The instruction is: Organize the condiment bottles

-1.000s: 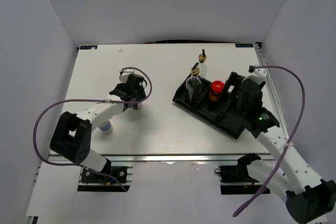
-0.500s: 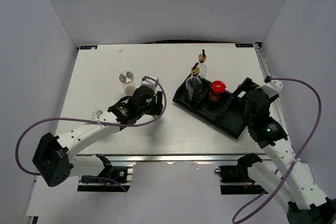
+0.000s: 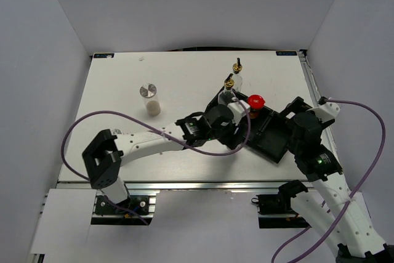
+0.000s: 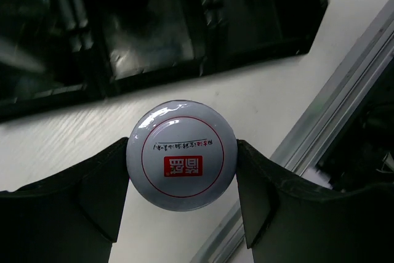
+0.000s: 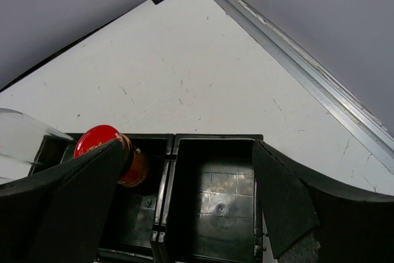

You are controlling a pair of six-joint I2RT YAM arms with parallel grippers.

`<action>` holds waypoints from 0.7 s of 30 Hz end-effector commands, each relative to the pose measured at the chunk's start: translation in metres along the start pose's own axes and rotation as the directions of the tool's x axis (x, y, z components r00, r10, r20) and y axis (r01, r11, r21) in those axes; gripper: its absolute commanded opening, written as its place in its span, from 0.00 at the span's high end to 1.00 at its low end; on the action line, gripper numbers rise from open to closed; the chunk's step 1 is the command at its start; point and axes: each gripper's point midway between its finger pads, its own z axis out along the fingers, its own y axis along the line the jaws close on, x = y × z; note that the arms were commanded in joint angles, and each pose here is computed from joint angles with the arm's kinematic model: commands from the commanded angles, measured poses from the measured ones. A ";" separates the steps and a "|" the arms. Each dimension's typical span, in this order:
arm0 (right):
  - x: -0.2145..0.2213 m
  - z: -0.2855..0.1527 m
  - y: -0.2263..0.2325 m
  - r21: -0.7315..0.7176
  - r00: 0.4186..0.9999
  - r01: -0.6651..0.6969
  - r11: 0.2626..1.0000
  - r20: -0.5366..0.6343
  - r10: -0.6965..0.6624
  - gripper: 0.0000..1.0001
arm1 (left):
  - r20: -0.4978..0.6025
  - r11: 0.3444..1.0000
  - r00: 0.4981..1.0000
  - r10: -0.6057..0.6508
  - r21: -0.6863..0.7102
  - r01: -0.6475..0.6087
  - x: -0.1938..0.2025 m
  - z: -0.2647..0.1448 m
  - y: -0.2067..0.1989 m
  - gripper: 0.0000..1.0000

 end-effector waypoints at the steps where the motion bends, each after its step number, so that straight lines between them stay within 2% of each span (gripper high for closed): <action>1: -0.005 0.001 -0.007 0.031 0.999 -0.018 0.999 0.040 0.017 0.10 | 0.186 0.999 0.982 0.027 0.028 -0.033 -0.072 -0.003 -0.021 1.00; 2: -0.004 0.001 -0.007 0.027 0.999 -0.014 1.000 0.037 0.013 0.11 | 0.222 1.000 0.975 0.024 0.003 -0.025 -0.089 -0.003 -0.020 1.00; 4: -0.004 0.001 -0.007 0.028 0.999 -0.012 1.000 0.038 0.011 0.11 | 0.201 0.998 0.979 0.043 -0.062 -0.031 -0.090 0.014 -0.011 1.00; 8: -0.003 0.002 -0.008 0.028 0.999 -0.006 1.000 0.038 0.005 0.11 | 0.243 0.996 0.968 0.056 -0.085 -0.036 -0.116 0.031 -0.014 1.00; 17: 0.000 0.004 -0.003 0.005 0.999 0.005 1.000 0.033 -0.005 0.10 | 0.234 0.961 0.967 0.099 -0.273 -0.033 -0.118 0.067 0.016 1.00; 21: 0.005 0.006 -0.001 0.000 0.999 0.026 1.000 0.018 -0.026 0.11 | 0.252 0.962 0.964 0.080 -0.274 -0.008 -0.124 0.076 0.024 1.00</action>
